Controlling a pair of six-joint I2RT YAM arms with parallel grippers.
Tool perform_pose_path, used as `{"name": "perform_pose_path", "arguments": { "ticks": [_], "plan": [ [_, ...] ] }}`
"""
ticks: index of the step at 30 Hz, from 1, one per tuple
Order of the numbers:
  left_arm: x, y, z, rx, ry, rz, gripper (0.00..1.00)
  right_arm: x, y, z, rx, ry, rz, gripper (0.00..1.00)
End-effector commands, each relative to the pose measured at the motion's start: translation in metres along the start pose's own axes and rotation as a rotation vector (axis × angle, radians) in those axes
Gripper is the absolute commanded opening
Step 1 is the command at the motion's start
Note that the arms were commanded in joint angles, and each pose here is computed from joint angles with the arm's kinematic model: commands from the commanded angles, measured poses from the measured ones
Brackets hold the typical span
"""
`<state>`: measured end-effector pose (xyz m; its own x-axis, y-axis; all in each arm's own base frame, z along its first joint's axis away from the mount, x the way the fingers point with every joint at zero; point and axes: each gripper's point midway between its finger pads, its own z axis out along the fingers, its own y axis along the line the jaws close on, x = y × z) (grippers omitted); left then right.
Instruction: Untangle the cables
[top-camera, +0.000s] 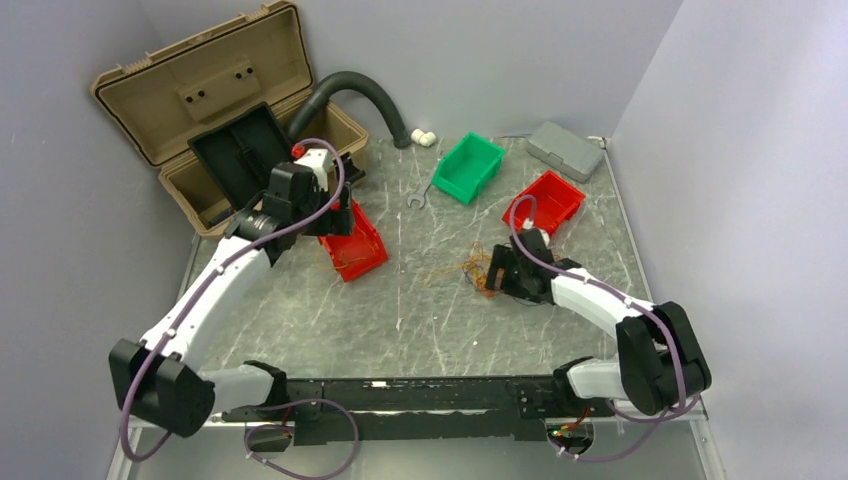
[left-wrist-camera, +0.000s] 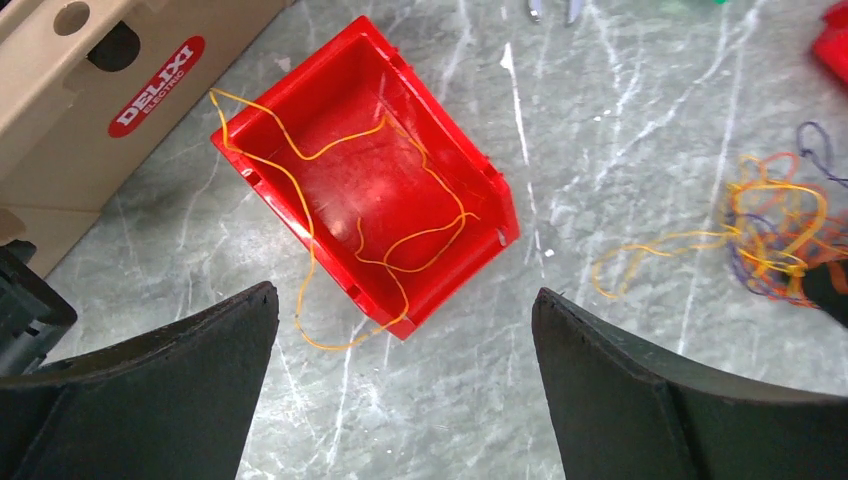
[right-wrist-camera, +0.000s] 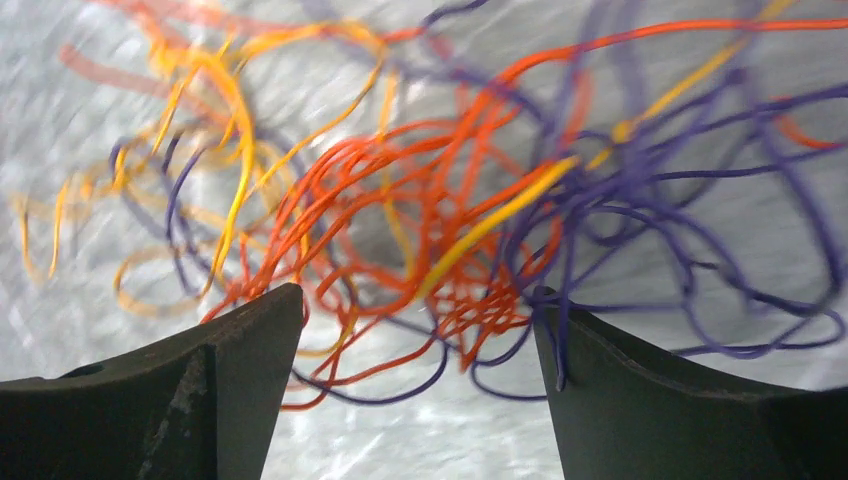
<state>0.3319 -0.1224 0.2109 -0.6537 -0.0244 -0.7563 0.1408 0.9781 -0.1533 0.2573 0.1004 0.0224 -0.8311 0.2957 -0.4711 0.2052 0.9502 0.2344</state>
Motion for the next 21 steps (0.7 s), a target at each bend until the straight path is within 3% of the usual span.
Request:
{"name": "perform_pose_path", "arguments": {
  "ticks": [1,5,7,14,21],
  "plan": [
    [-0.016,-0.02,-0.019,0.113,-0.105,-0.011,0.99,0.027,0.065,-0.017,-0.213,0.069,-0.023,0.86],
    [-0.009,-0.036,-0.012,0.218,-0.149,-0.014,0.99,0.05,0.122,-0.045,-0.352,0.105,-0.099,0.86],
    [0.001,-0.037,-0.006,0.221,-0.122,-0.024,0.99,0.051,0.128,-0.056,-0.348,0.105,-0.12,0.87],
    [0.018,0.006,0.017,-0.032,-0.065,-0.088,0.99,0.0,0.108,-0.095,-0.268,-0.125,-0.148,0.89],
    [0.032,0.039,0.033,-0.107,-0.091,-0.234,0.74,-0.007,0.094,-0.094,-0.208,-0.153,-0.152,0.89]
  ]
}}
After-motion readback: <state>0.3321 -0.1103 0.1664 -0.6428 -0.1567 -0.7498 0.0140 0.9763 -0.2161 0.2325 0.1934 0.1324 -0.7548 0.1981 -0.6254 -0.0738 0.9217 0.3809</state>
